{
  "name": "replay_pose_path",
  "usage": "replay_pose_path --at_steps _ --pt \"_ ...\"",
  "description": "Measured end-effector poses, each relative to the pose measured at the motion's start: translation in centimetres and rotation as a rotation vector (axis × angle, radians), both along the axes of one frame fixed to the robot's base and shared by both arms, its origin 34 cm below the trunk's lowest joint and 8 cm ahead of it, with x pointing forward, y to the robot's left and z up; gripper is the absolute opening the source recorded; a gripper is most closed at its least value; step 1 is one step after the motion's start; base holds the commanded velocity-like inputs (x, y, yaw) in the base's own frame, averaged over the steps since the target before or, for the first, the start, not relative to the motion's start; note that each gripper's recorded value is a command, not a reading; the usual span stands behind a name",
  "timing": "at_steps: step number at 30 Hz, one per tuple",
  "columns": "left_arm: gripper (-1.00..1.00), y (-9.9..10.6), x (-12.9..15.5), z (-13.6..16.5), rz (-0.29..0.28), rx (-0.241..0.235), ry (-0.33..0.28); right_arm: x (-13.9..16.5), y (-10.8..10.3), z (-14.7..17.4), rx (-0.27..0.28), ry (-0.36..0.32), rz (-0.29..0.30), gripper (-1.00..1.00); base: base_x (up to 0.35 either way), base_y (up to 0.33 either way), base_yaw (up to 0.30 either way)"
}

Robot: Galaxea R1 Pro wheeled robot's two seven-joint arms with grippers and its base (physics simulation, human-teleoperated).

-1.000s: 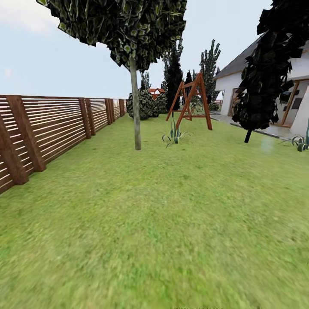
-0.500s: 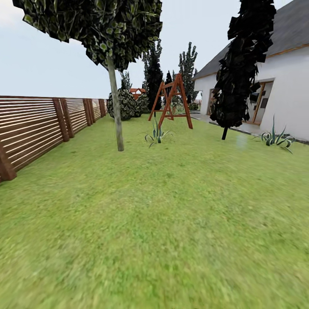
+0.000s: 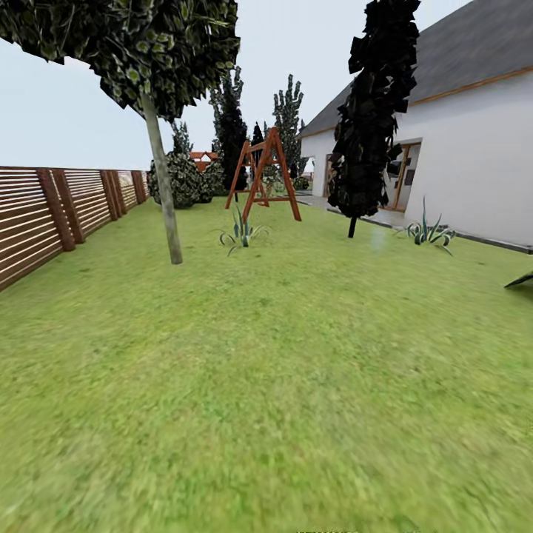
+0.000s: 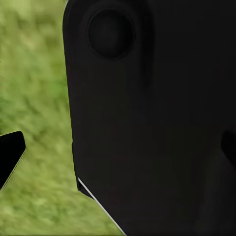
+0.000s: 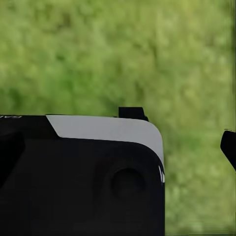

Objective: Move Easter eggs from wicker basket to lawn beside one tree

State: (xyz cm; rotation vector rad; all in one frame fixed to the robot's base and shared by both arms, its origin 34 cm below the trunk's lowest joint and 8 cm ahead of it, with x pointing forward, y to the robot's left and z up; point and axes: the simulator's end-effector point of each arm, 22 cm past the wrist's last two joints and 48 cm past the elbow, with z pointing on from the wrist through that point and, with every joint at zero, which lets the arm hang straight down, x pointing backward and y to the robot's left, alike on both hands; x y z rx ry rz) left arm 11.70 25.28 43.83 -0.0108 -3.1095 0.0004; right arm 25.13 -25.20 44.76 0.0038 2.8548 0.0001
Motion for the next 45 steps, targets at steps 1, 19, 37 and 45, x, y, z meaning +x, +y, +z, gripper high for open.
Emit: replay_pose_path --at_steps 1,19,37,45 --pt "1.0 0.0 0.0 0.0 0.0 0.0 0.0 0.0 0.0 0.0 0.0 0.0 0.0 1.0 0.0 0.0 -0.283" --pt "1.0 0.0 0.0 0.0 0.0 0.0 0.0 0.0 -0.01 0.0 0.0 0.0 0.0 1.0 0.0 0.0 -0.283" --pt "1.0 0.0 0.0 0.0 -0.001 0.0 0.0 0.0 0.0 0.0 0.0 0.0 0.0 1.0 0.0 0.0 -0.283" --pt "1.0 0.0 0.0 0.0 -0.001 0.0 0.0 0.0 -0.01 0.0 0.0 0.0 -0.001 1.0 0.0 0.0 -0.283"
